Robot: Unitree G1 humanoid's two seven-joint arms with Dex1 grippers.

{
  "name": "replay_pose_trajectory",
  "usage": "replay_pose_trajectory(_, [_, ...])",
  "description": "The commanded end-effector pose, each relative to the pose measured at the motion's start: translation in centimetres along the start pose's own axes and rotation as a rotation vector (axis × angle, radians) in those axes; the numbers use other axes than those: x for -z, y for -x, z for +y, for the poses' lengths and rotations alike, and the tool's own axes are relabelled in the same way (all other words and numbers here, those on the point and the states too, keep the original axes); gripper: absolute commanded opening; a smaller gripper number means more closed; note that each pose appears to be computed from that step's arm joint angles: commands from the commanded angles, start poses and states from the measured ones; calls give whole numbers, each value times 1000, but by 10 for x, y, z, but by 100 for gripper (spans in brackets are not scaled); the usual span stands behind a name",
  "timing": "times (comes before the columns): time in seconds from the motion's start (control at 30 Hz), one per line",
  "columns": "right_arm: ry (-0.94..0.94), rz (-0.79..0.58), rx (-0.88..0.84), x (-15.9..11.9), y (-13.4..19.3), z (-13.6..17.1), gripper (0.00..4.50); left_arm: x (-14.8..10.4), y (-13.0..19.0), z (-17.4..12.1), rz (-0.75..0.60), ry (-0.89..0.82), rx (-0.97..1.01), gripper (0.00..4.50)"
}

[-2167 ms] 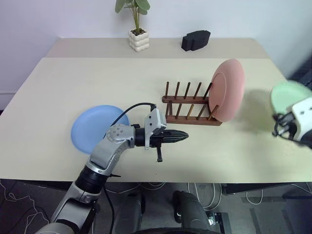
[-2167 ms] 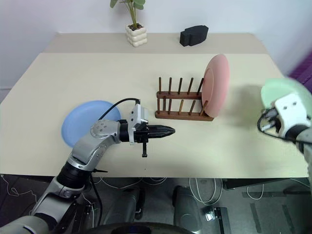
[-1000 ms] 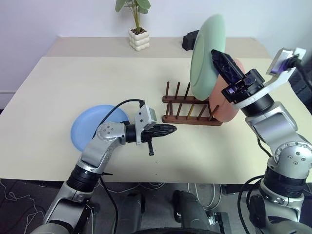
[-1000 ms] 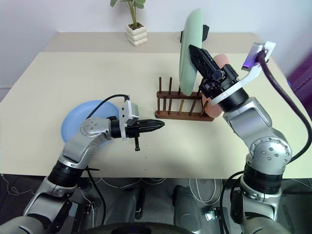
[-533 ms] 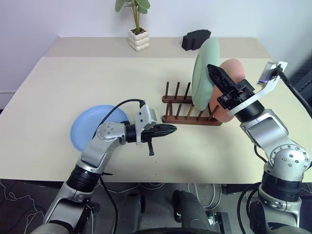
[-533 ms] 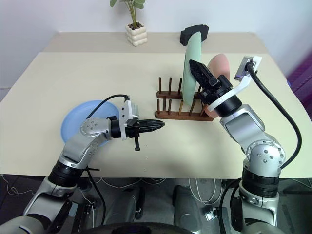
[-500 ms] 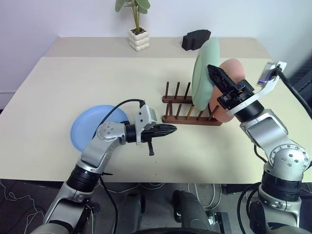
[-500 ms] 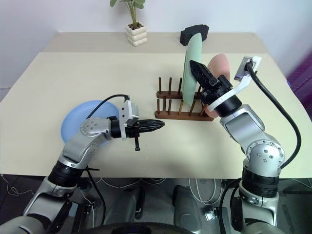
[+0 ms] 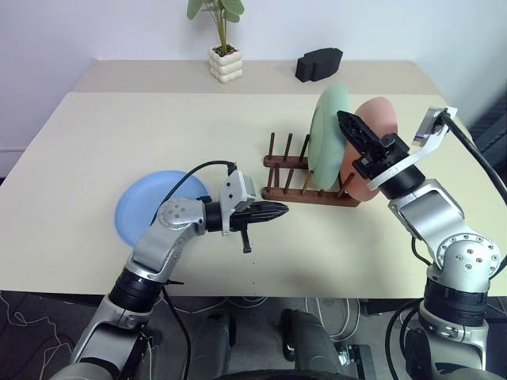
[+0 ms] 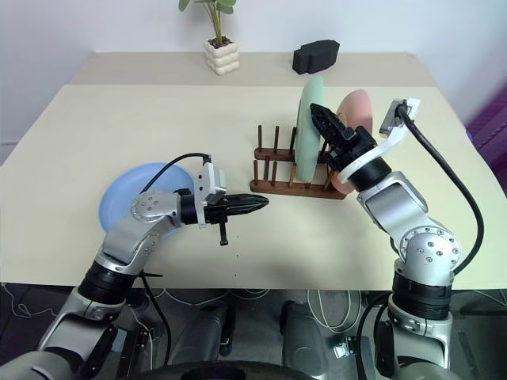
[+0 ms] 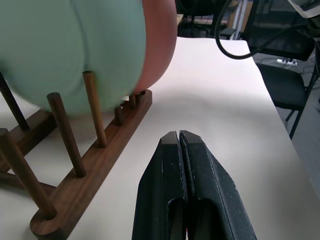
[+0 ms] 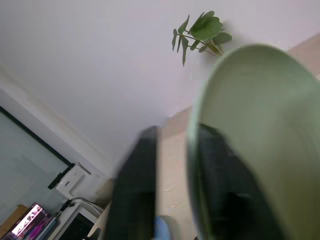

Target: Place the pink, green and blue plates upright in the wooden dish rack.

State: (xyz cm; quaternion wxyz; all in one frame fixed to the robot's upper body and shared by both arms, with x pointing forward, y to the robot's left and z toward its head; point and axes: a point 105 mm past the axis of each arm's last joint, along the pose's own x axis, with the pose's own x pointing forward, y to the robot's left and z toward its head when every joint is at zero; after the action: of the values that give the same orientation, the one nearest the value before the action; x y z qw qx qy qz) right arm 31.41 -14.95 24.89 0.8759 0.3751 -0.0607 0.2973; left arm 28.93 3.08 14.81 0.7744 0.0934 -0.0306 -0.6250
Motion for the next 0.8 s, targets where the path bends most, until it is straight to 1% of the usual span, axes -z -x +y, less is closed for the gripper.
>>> replay_pose_trajectory(0.03, [16,-23,-11,-7,1,3,327,-12,-2,-3,-33,-39,15,0])
replay_pose_trajectory(0.07, [22,-22,-9,-8,1,3,371,-12,-2,-3,-33,-39,15,0])
replay_pose_trajectory(0.4, [125,-44,-32,-27,1,12,371,-10,-3,-4,-34,-37,17,0])
replay_pose_trajectory(0.57, [200,-57,-67,-40,-1,24,371,-10,-4,-4,-35,-37,18,0])
replay_pose_trajectory(0.7, [346,-46,-71,-50,-1,28,371,-10,-3,-2,-37,-48,5,0])
replay_pose_trajectory(0.77, [470,-19,-122,-54,0,41,371,-12,2,5,-39,-36,-31,0])
replay_pose_trajectory(0.8, [554,20,-161,-51,2,48,376,-13,6,12,-36,-37,-66,25])
